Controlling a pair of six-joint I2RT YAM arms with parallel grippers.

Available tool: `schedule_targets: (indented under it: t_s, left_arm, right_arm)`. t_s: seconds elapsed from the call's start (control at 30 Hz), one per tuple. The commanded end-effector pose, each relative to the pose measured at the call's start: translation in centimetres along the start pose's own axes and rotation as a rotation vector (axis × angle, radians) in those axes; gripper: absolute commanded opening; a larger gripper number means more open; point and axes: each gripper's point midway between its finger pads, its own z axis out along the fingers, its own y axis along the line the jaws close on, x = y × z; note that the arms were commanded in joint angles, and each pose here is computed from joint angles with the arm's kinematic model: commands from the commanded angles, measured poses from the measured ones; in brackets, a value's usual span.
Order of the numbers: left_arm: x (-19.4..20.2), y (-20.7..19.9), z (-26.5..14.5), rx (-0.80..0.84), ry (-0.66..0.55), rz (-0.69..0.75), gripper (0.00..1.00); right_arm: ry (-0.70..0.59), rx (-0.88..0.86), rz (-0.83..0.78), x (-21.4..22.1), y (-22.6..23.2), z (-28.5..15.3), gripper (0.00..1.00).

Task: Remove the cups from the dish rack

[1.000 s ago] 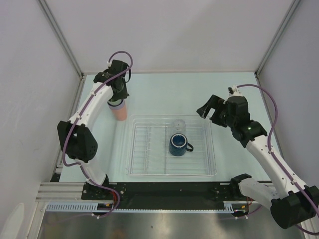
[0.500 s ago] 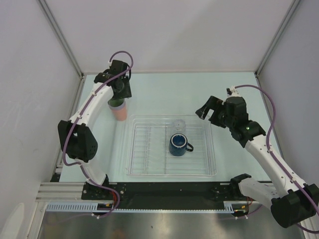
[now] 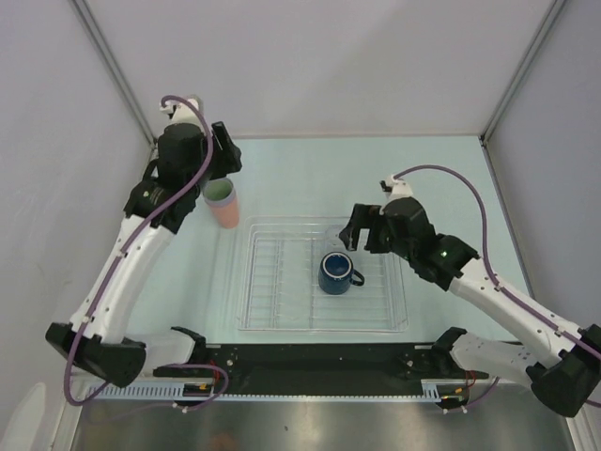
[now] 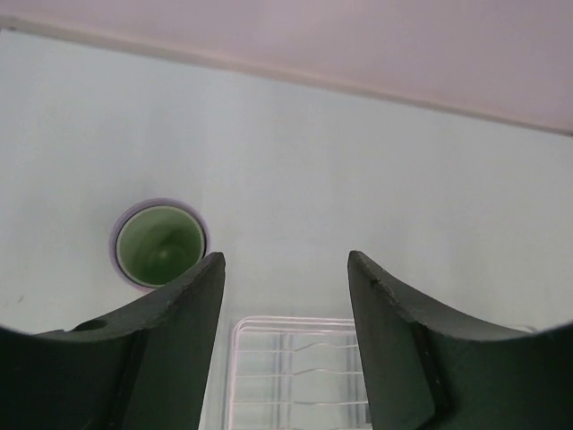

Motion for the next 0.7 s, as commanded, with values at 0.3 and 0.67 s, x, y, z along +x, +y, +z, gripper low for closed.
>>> schedule_targets:
  t_s: [0.3,0.67]
  left_arm:
    - [7.1,-4.9,-4.0,0.21,0.008,0.018,0.63]
    - [10.6,-5.4,-4.3,0.244,0.06,0.024,0.63]
  right_arm:
    - [0.069,0.095,-0.273,6.2,1.6,0.0,0.97]
    - [0.169,0.12,-0.39,10.4,2.6,2.8,0.97]
